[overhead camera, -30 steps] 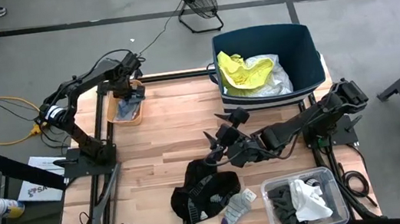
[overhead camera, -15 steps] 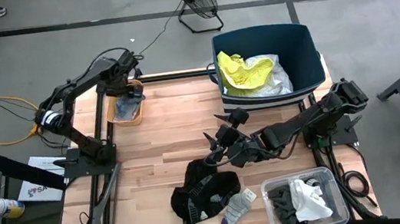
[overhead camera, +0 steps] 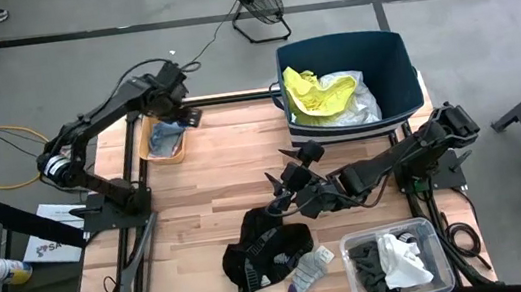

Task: Pick & Place Cloths
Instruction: Put the blue sock into the yellow bin

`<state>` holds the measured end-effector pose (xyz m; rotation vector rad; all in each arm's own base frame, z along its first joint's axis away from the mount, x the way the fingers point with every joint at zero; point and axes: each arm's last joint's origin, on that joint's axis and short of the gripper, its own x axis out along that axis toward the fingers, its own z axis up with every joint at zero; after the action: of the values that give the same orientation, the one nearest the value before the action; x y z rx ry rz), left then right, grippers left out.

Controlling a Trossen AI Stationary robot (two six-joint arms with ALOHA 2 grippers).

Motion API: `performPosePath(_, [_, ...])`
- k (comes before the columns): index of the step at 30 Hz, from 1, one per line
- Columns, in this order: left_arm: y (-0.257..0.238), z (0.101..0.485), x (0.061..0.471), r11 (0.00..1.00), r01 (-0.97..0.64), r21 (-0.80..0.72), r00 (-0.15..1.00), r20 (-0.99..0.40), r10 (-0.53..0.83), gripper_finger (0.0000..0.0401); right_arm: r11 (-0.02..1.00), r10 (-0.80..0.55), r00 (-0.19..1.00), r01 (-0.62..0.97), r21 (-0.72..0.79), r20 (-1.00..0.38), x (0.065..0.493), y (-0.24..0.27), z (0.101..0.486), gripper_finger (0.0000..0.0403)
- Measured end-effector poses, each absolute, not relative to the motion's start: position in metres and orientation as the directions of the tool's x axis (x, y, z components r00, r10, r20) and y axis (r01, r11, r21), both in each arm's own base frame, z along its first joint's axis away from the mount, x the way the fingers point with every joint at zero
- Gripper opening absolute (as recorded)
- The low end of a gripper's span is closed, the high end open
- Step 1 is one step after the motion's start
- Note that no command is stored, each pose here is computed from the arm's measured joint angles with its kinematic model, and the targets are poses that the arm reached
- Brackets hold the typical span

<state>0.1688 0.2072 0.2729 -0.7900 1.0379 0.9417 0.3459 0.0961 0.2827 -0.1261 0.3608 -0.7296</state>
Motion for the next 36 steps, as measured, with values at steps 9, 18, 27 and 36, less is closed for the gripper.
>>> performPosePath(9, [0.2, 0.273, 0.182, 0.409, -0.908, -0.093, 0.224, -0.931, 0.287, 0.0011, 0.741, -0.672, 0.686, 0.628, -0.24, -0.279, 0.346, 0.096, 0.282, 0.032])
performPosePath(18, [0.199, 0.245, 0.183, 0.385, -0.912, -0.143, 0.252, -0.934, 0.251, 0.0001, 0.741, -0.672, 0.686, 0.627, -0.242, -0.28, 0.346, 0.096, 0.282, 0.032])
performPosePath(27, [0.201, 0.232, 0.183, 0.334, -0.932, -0.141, 0.243, -0.926, 0.289, 0.0, 0.74, -0.673, 0.684, 0.627, -0.244, -0.281, 0.346, 0.096, 0.282, 0.032])
performPosePath(36, [0.201, 0.215, 0.177, 0.247, -0.969, 0.016, 0.075, -0.932, 0.355, 0.0, 0.739, -0.674, 0.681, 0.625, -0.253, -0.287, 0.345, 0.095, 0.281, 0.032])
